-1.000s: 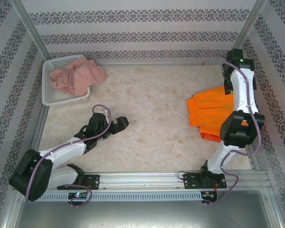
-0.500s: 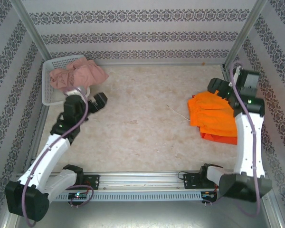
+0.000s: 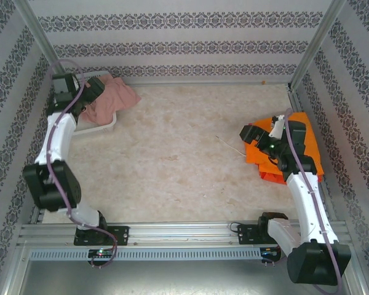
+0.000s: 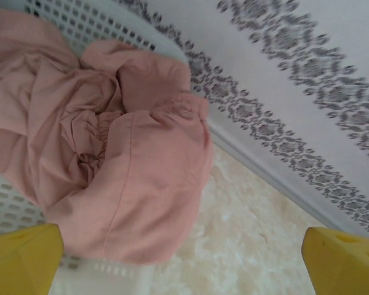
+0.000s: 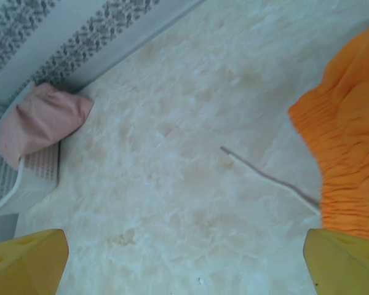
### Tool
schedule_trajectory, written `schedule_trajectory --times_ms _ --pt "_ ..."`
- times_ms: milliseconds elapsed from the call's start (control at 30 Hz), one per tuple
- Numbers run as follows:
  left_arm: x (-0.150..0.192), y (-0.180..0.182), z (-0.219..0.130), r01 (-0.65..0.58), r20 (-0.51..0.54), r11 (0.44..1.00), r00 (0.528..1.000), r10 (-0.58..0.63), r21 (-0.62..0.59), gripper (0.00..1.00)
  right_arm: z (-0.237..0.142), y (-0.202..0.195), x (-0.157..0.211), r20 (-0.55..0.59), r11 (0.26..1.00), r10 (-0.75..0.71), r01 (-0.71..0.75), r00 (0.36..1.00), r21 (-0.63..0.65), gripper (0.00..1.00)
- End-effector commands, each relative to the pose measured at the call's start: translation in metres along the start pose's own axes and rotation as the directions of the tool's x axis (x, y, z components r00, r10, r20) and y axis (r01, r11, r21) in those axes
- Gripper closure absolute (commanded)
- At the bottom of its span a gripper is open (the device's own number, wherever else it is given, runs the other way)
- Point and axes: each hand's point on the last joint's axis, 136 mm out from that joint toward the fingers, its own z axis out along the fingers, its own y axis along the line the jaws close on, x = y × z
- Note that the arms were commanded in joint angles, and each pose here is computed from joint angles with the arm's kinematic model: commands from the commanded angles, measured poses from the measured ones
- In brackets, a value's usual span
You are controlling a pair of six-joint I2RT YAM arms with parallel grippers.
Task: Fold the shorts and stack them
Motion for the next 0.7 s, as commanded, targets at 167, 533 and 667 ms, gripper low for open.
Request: schedule_trajectory --times_ms 167,533,667 --pt "0.020 0.018 0.090 0.114 -0.198 0.993 0.974 -0.109 0.014 0.14 0.009 -0.004 0.024 -0.033 0.999 0.003 -0.004 0.999 -0.032 0.02" --pt "-0.006 0.007 0.086 0.157 -0.150 0.985 0.978 -0.144 0.076 0.99 0.006 -0.008 0.029 -0.035 1.000 -0.022 0.022 0.999 -0.012 0.02" --pt "-0.061 -0.041 0.022 0.064 0.018 0.982 0.998 -0.068 0.177 1.00 0.002 -0.006 0.025 -0.011 0.999 -0.032 0.031 0.999 -0.014 0.02"
